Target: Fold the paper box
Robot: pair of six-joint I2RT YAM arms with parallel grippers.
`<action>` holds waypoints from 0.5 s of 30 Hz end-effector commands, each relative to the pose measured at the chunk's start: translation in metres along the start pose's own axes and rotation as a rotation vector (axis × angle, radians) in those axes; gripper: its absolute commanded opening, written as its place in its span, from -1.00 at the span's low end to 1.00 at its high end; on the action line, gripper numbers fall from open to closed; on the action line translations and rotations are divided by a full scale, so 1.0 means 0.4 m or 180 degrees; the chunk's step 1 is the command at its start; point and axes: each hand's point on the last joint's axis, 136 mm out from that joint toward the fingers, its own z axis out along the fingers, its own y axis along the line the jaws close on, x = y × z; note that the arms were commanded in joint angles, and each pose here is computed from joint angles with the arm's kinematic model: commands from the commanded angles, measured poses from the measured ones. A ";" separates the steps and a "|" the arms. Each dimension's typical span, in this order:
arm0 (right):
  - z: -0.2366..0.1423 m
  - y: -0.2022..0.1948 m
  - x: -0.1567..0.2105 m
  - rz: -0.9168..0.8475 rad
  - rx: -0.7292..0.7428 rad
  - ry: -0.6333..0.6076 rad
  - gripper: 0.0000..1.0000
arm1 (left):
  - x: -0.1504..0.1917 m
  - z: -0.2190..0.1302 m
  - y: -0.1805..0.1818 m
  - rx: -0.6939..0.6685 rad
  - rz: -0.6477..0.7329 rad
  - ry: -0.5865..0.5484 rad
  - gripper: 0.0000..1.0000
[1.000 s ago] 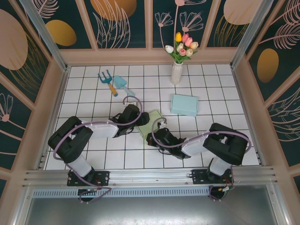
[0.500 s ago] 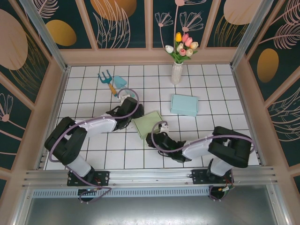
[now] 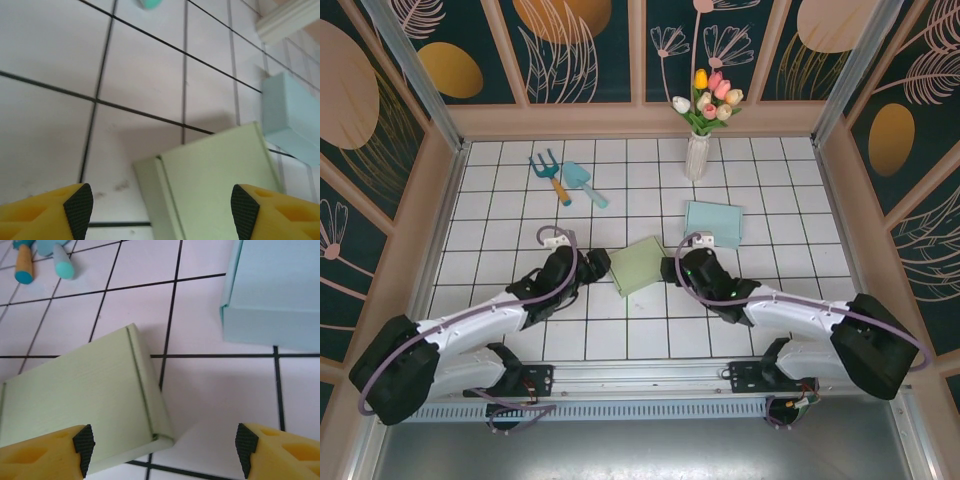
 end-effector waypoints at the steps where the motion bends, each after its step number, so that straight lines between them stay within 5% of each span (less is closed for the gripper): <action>1: 0.016 0.055 -0.032 -0.0297 -0.0452 0.0110 0.53 | 0.005 -0.008 -0.051 0.0426 -0.0385 -0.0031 0.49; 15: 0.125 0.101 -0.007 -0.0015 -0.0864 0.0413 0.45 | 0.051 0.125 -0.082 0.0295 -0.0371 0.0181 0.48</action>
